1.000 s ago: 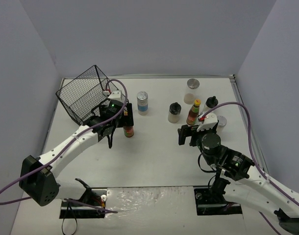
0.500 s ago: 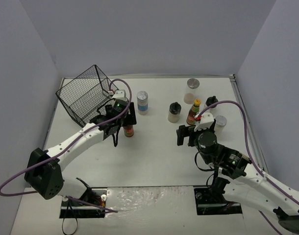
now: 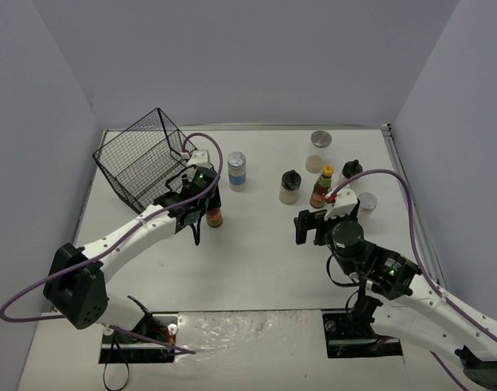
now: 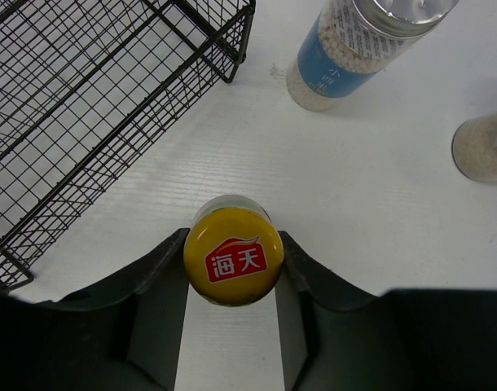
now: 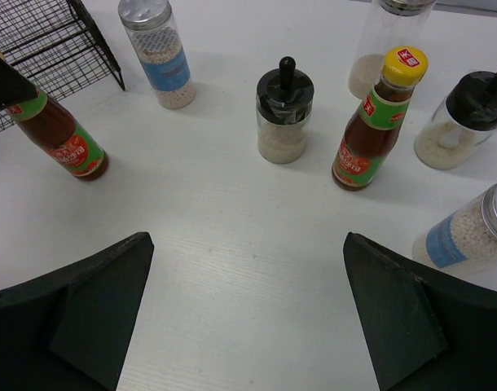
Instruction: Organize the condiment bottles
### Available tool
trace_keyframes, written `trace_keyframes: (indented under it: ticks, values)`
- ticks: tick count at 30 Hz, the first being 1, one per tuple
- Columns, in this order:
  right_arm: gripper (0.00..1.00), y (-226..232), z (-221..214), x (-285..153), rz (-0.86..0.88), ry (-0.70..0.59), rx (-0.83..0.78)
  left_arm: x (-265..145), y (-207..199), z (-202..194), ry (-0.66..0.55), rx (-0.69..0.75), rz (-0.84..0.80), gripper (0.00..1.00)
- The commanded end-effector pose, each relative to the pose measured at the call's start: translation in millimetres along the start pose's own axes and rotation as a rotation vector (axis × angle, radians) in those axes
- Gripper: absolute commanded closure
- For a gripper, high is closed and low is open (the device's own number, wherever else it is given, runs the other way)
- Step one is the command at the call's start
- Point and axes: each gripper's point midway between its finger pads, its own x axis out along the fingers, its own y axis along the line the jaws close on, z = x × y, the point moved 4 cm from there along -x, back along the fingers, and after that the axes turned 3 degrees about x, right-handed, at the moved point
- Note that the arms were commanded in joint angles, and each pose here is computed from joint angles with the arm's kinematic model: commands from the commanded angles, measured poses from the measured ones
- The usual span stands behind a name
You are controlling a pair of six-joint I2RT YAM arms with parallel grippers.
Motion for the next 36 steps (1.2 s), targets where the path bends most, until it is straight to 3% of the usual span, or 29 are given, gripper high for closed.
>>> trace_keyframes:
  ticks: [1,5,13,20,26,36]
  values:
    - [0.00,2,15,-1,0.008,-0.049,0.017,-9,-12,36,-0.114,-0.067,-0.029,0.78]
    - [0.00,3,18,-1,0.011,-0.052,0.008,-21,-9,49,-0.138,-0.057,-0.019,1.00]
    - [0.00,5,31,-3,0.020,-0.071,-0.010,-87,-9,128,-0.254,-0.075,-0.037,1.00]
    - [0.00,12,44,-1,0.033,-0.076,-0.020,-126,31,194,-0.322,-0.089,0.056,1.00]
    - [0.00,18,48,2,0.049,-0.069,-0.020,-128,87,243,-0.395,-0.151,0.177,1.00]
    - [0.00,20,43,7,0.052,-0.044,-0.039,-107,135,299,-0.494,-0.209,0.279,1.00]
